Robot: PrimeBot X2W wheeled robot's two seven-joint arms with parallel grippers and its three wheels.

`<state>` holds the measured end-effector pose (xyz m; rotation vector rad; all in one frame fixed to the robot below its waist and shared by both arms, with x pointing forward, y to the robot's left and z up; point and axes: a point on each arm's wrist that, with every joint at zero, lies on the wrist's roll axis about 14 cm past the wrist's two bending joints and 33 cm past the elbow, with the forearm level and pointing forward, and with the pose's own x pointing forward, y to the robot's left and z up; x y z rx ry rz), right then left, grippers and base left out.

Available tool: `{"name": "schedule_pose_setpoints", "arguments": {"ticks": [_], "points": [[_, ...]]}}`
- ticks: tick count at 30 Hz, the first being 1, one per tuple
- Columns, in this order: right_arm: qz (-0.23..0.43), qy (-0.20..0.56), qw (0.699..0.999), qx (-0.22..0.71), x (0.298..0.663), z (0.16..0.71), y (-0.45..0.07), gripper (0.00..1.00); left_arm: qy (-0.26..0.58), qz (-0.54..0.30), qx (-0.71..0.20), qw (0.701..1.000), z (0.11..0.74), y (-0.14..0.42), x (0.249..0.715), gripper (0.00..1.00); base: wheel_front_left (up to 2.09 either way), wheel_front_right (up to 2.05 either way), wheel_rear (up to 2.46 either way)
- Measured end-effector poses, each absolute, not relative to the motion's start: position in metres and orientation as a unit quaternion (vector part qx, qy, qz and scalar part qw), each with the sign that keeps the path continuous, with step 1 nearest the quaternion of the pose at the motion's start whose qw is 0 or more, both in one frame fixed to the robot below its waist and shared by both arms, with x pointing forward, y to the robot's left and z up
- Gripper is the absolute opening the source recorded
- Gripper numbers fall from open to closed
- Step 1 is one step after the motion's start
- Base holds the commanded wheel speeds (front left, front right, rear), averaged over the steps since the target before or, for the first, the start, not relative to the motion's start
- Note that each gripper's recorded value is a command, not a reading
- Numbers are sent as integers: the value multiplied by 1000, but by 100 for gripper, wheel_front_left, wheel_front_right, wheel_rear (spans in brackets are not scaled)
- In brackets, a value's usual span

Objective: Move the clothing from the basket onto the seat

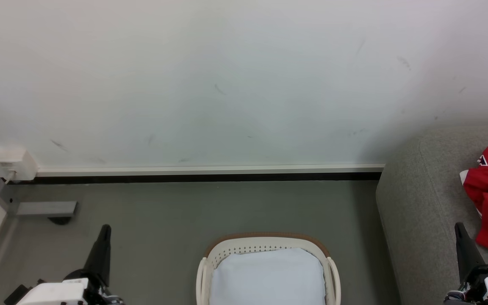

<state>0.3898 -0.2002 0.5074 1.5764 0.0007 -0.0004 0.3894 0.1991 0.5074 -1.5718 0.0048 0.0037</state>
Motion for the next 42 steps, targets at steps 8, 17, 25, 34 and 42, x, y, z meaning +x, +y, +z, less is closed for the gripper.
{"name": "schedule_pose_setpoints", "arguments": {"ticks": [8,17,25,34,42], "points": [[0,1,705,709,390,507,-200,0,2,2,-707,707,507,199,389,0,0,0,0],[1,1,705,709,390,507,-200,0,2,2,-707,707,507,199,389,0,0,0,0],[1,1,705,709,390,507,-200,0,2,2,-707,707,507,199,389,0,0,0,0],[1,1,705,709,390,507,-200,0,2,2,-707,707,507,199,389,0,0,0,0],[1,1,705,709,390,507,-200,0,2,2,-707,707,508,199,389,0,0,0,0]]}}
